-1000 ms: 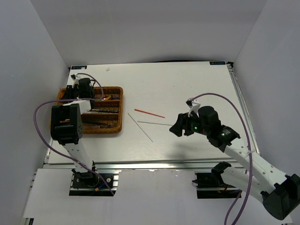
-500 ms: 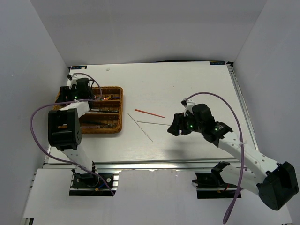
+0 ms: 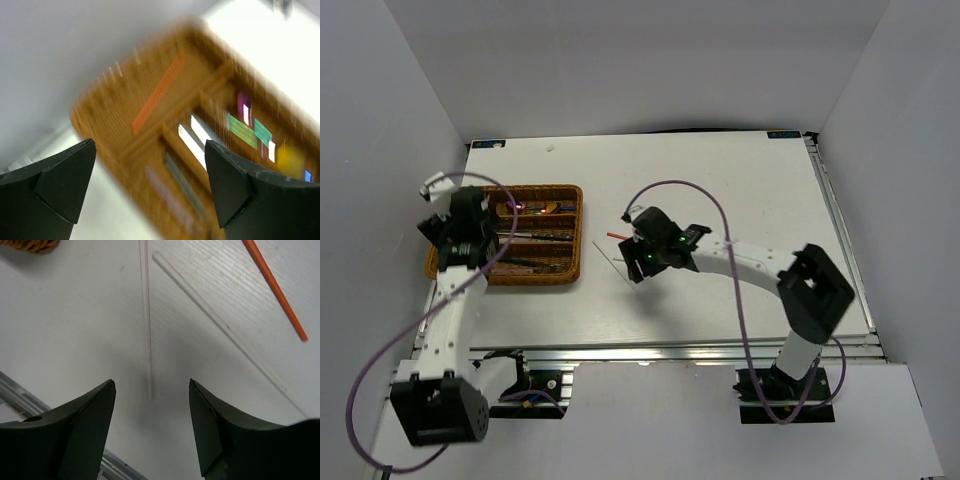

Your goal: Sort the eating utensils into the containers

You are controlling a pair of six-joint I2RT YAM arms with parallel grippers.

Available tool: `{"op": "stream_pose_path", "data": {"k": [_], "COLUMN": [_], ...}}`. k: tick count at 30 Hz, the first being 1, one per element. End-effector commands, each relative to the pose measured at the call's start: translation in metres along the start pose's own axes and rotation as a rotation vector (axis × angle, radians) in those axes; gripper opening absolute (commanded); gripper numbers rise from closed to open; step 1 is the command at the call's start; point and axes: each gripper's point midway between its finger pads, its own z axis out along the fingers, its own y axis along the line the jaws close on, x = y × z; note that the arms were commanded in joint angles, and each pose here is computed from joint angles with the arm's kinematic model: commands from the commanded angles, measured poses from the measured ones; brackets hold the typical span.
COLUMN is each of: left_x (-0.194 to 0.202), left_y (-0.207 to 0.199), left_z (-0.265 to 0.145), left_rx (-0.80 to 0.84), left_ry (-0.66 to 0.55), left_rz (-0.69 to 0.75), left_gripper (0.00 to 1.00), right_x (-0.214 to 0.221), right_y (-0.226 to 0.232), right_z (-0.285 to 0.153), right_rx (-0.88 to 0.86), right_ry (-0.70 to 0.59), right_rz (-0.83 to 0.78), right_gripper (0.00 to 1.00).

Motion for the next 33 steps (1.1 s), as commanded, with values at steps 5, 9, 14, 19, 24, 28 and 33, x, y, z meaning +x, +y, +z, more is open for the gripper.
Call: {"op": "stream_pose_path", "data": {"k": [5, 9, 14, 19, 24, 28, 33], "left_x": [0.079, 0.076, 0.078, 0.081, 0.081, 0.080, 0.079], "left_y": [0.003, 0.008, 0.000, -0.005, -0.005, -0.005, -0.006], "left_z": [-0.041, -0.045, -0.046, -0.046, -0.047, -0.047, -0.048], "left_rx": [0.246, 0.249, 0.292, 0.312, 0.319, 0.318, 0.323], "left_ry": [0.167, 0.139, 0.148, 0.162, 0.161, 0.161, 0.155], "left_rz": [-0.015, -0.033, -0.025, -0.014, -0.016, -0.016, -0.020], "left_gripper": [0.98, 0.98, 0.98, 0.98, 0.98, 0.98, 0.98], "right_x": [-0.043, -0.048, -0.069, -0.077, -0.086, -0.083, -0.079], "right_y": [0.004, 0.004, 0.016, 0.016, 0.014, 0.012, 0.014], "right_z": [0.054, 0.081, 0.096, 0.107, 0.117, 0.133, 0.143], "right_rx": [0.052, 0.060, 0.040, 0.053, 0.076, 0.076, 0.062], "right_ry": [0.030, 0.072, 0.055, 0.056, 0.042, 0.066, 0.072], "right_rz": [-0.117, -0.141, -0.175, -0.199, -0.223, -0.235, -0.242], "right_gripper": [0.63, 0.58, 0.55, 0.54, 0.54, 0.54, 0.44]}}
